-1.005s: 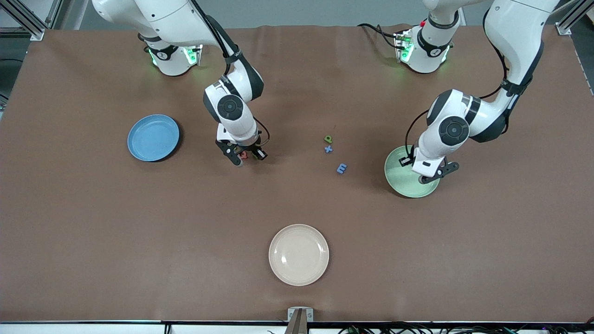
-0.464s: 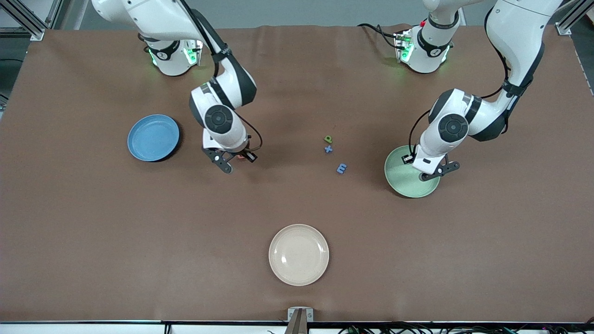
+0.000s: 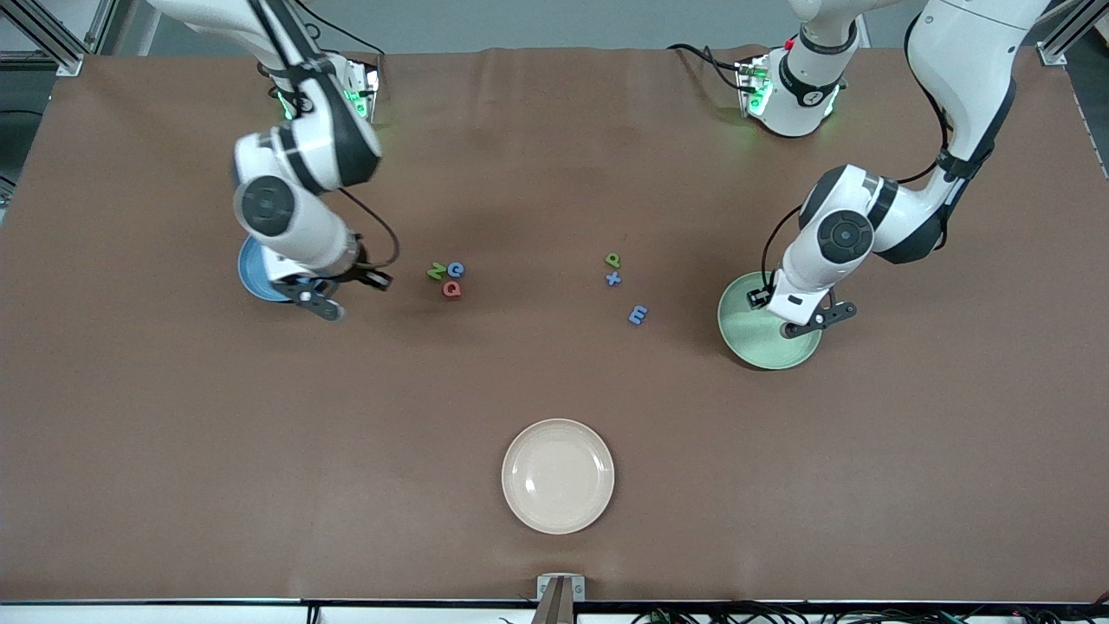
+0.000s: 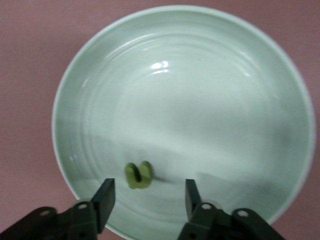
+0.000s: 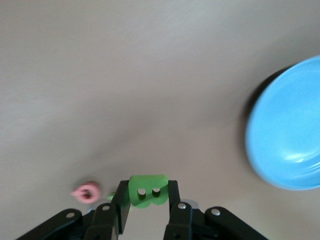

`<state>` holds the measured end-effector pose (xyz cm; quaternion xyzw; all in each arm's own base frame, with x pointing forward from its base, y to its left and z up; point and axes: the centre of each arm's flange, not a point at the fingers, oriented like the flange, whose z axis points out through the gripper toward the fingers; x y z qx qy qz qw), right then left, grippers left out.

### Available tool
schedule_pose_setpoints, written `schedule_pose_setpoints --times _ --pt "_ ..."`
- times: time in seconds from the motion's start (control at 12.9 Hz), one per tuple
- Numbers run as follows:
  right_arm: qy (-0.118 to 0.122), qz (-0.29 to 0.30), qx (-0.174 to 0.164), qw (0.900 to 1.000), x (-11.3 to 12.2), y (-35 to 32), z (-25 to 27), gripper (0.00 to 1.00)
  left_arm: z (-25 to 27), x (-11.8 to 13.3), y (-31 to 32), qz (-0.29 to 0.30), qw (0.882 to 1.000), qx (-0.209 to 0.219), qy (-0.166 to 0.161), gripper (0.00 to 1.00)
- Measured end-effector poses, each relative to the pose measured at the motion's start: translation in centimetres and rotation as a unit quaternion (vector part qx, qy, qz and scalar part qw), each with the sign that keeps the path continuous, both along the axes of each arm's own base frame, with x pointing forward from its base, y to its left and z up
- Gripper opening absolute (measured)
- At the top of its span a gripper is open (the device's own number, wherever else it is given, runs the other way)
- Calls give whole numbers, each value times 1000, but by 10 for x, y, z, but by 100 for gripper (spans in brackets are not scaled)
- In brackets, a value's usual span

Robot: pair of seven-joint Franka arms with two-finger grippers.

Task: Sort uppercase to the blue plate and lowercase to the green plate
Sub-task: 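Put the u on the green plate while the right gripper places B, then grasp the blue m with the left gripper while the right reaches N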

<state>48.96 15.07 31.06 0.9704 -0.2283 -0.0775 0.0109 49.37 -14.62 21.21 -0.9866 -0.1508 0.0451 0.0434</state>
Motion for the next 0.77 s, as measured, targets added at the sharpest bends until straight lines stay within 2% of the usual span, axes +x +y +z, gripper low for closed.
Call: schedule_pose_setpoints --times 0.15,0.23,0.54,0.77 --pt "8 25 12 1000 -13 -56 -4 35 20 3 -32 -7 1000 -7 -12 95" --pt "9 34 16 999 -20 -76 -12 35 30 5 -48 0 1000 -12 -18 100" --pt "-25 74 24 997 -51 -128 -57 35 60 11 -114 78 995 -42 -39 100" --pt "-34 79 23 996 -69 -166 -85 35 59 8 -185 159 984 -68 -31 100"
